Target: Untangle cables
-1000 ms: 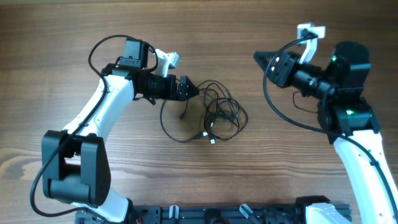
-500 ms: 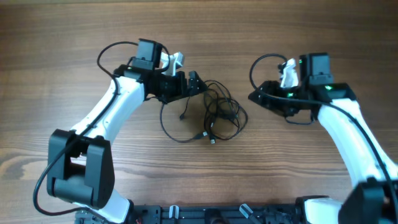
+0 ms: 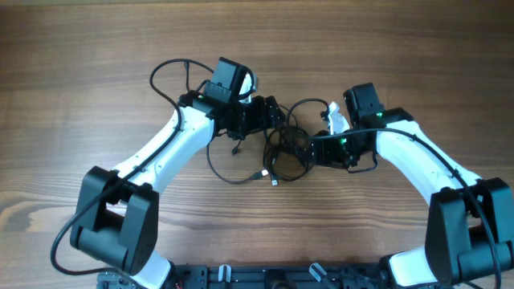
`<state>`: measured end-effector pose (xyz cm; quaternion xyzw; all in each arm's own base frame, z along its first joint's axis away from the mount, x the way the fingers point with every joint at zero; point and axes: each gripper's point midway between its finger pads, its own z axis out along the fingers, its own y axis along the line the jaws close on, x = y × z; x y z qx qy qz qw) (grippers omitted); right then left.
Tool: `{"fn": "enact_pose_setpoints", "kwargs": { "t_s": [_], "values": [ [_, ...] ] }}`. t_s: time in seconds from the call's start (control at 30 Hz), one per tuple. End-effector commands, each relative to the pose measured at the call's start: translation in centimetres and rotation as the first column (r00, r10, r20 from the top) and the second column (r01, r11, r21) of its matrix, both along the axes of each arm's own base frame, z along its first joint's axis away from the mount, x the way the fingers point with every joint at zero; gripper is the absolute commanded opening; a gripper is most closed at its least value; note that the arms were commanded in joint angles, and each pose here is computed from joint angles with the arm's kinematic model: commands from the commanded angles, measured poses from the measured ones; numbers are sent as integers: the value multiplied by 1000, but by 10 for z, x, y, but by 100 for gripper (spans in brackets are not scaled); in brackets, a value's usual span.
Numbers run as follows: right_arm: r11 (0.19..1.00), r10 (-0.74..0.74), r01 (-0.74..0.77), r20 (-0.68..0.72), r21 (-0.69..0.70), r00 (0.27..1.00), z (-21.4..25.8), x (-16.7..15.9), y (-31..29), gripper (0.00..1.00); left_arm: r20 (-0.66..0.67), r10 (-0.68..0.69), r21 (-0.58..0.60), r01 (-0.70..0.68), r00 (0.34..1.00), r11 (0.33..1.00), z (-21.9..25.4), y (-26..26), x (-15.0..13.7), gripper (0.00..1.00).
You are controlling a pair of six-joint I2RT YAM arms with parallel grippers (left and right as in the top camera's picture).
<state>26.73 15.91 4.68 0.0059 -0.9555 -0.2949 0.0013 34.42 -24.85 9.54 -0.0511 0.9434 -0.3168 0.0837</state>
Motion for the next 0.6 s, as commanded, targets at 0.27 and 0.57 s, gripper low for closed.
{"fn": "enact_pose_setpoints", "kwargs": {
  "t_s": [0.27,0.57],
  "values": [
    [985,114,-119,50,122,992,-4,-12,20,57,-84,-38,186,53,996,981,-57,7,-19,4],
    [980,110,-129,124,154,986,2,2,46,60,-109,-154,249,176,982,952,-64,34,-31,4]
  ]
}}
